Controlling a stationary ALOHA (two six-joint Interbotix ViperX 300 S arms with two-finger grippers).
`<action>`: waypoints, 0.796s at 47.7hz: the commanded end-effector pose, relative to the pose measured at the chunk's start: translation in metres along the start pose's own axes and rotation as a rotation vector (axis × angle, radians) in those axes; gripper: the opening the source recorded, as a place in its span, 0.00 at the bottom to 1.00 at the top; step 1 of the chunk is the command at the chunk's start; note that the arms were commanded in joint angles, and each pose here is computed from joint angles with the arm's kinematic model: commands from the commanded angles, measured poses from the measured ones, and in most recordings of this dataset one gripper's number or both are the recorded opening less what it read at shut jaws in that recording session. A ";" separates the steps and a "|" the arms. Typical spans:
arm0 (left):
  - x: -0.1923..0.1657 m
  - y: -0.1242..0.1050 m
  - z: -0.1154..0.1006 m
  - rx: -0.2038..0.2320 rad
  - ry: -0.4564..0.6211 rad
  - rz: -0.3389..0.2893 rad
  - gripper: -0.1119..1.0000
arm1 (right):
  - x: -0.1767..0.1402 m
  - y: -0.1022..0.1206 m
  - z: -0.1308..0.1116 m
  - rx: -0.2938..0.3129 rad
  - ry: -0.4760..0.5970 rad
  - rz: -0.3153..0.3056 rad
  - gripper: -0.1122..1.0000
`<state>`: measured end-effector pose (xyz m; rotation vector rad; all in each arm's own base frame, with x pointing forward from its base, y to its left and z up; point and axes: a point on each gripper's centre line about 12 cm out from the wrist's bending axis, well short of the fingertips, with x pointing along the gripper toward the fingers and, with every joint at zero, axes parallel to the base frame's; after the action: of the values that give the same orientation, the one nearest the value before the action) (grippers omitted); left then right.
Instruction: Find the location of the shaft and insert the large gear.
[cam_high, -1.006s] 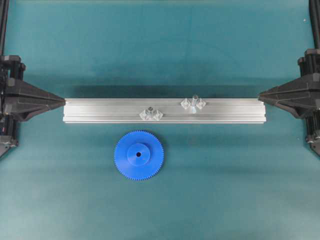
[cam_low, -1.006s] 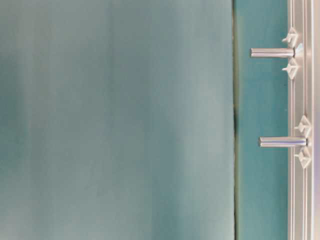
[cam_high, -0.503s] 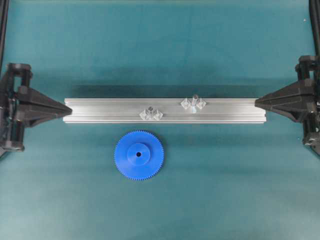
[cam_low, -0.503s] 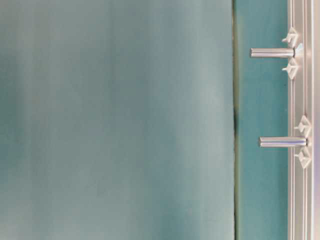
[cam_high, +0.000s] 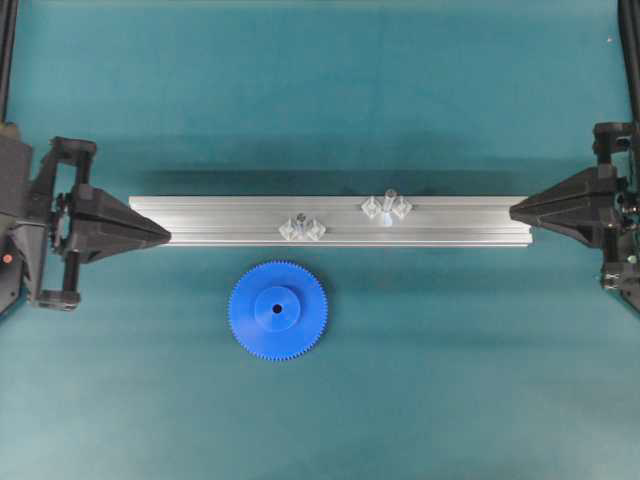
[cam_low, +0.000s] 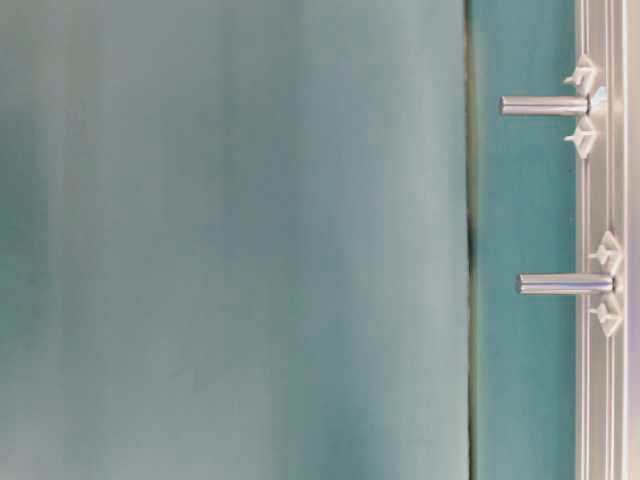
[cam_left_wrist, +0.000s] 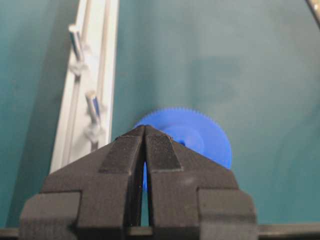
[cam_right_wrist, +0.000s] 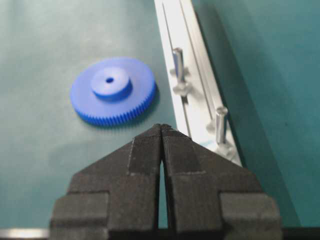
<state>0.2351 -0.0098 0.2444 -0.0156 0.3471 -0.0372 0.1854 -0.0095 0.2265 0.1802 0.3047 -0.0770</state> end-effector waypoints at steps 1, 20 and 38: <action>0.006 -0.002 0.009 0.004 0.026 -0.004 0.09 | 0.001 -0.001 0.003 0.013 0.003 -0.007 0.09; 0.048 -0.012 0.005 0.019 0.186 -0.032 0.09 | 0.000 -0.003 -0.005 0.015 0.075 -0.023 0.09; 0.096 -0.020 -0.003 0.032 0.322 -0.045 0.09 | 0.000 -0.006 -0.009 0.021 0.085 -0.036 0.09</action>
<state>0.3116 -0.0285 0.1997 0.0084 0.6831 -0.0782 0.1807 -0.0124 0.2149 0.1863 0.4011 -0.1008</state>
